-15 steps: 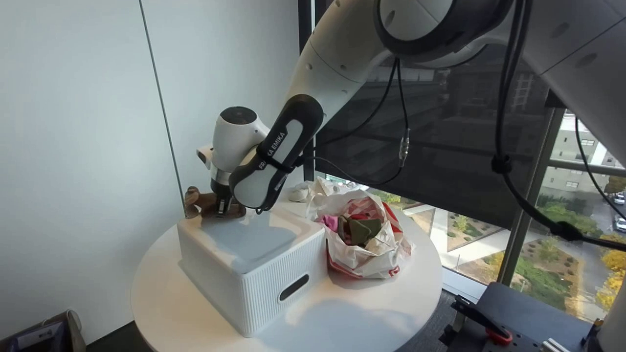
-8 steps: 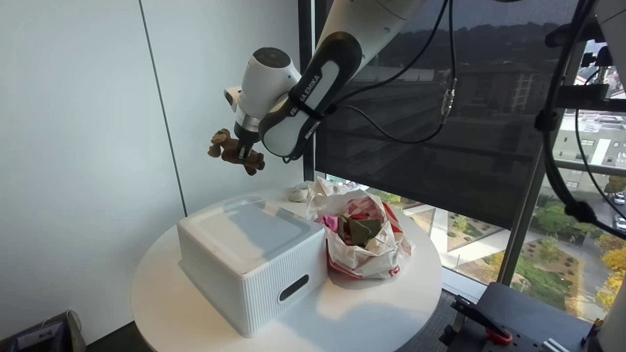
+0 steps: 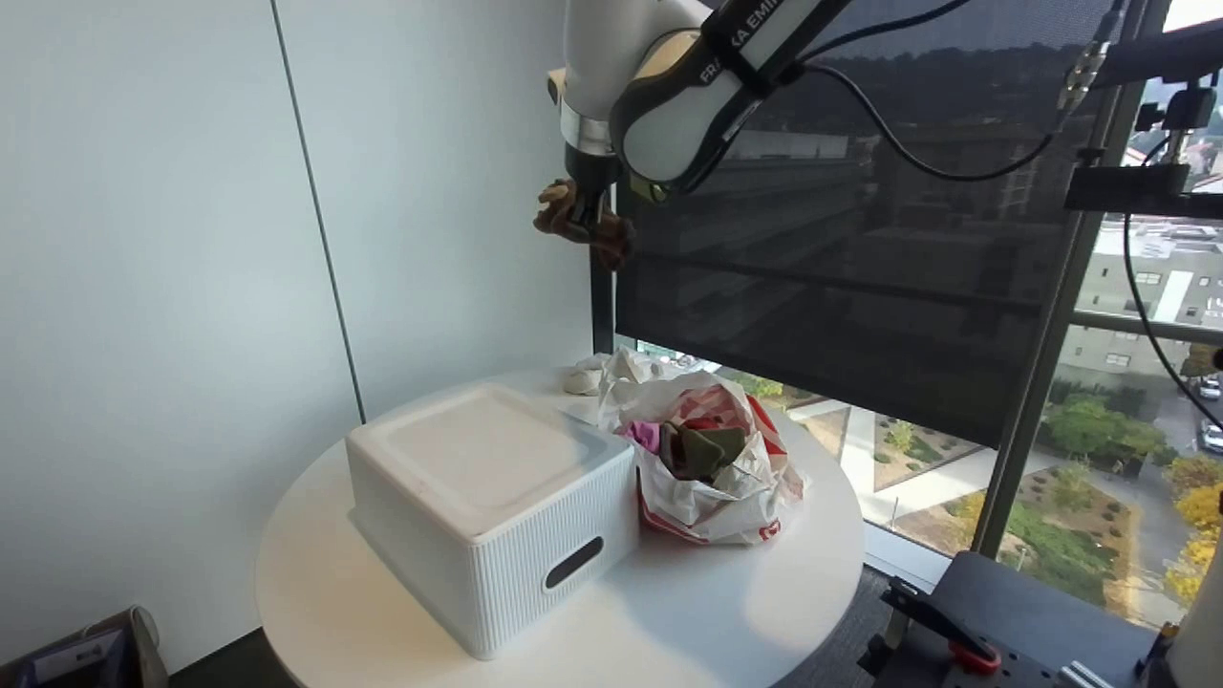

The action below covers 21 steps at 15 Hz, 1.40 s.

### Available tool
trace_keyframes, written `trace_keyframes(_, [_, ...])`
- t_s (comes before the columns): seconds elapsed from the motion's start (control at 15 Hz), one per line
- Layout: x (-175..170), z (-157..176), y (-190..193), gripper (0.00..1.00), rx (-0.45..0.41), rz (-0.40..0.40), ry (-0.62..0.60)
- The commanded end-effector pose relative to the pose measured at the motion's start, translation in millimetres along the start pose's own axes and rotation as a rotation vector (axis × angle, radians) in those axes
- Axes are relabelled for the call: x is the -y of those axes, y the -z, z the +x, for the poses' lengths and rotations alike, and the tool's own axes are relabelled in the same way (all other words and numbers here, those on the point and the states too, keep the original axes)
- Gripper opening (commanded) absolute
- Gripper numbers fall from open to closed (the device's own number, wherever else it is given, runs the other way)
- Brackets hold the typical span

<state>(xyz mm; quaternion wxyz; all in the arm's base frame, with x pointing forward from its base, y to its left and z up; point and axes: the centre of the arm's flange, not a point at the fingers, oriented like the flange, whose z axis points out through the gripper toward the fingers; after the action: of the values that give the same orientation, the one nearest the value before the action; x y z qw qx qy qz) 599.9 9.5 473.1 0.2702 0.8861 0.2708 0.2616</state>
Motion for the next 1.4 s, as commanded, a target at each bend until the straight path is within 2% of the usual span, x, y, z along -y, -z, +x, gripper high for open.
trace_keyframes(0.0, [0.5, -58.9, 70.1, 0.08, 0.180, 0.085, -0.043])
trace_keyframes(0.2, [12.2, -106.1, 105.6, 0.08, 0.351, 0.212, -0.047])
trace_keyframes(0.33, [22.8, -129.5, 106.6, 0.08, 0.448, 0.314, -0.044])
trace_keyframes(0.47, [28.7, -148.9, 92.4, 0.08, 0.512, 0.367, -0.047])
trace_keyframes(0.8, [53.1, -185.7, 9.0, 0.08, 0.637, 0.432, -0.050])
trace_keyframes(0.93, [68.0, -188.4, -19.1, 0.08, 0.661, 0.454, -0.030])
trace_keyframes(1.33, [96.9, -159.8, -86.3, 0.08, 0.597, 0.432, 0.035])
